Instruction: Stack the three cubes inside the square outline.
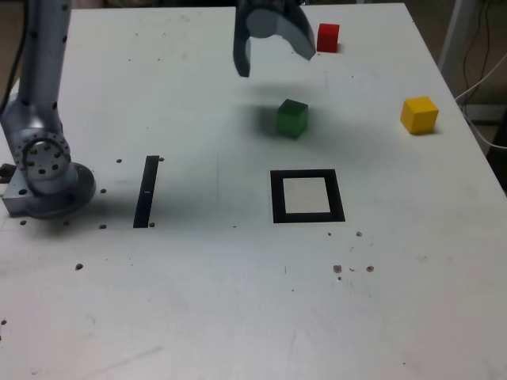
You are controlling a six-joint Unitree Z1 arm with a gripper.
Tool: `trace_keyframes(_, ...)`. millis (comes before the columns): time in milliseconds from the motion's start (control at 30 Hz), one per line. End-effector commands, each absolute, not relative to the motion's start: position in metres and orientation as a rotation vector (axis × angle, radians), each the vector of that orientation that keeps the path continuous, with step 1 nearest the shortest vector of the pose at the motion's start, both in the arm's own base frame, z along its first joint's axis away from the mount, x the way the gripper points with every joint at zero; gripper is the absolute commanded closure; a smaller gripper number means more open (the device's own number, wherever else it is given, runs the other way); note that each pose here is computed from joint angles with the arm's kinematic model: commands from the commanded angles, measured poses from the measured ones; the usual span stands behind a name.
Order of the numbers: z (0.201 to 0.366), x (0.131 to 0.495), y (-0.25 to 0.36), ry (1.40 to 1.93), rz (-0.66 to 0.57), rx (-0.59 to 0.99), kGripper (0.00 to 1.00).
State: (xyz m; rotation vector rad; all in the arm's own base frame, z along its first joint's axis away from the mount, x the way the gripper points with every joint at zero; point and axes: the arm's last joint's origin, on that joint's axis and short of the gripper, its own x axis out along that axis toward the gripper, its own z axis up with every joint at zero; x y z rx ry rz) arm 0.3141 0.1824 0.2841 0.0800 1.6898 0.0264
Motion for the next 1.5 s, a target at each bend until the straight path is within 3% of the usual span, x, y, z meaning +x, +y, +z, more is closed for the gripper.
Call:
trace_keyframes(0,0.283,0.322,0.193,1.696,0.025,0.080,0.00)
trace_keyframes(667,0.269,0.359,0.289,1.672,0.055,0.090,0.00)
trace_keyframes(1467,0.248,0.391,0.356,1.556,0.022,0.280,0.00)
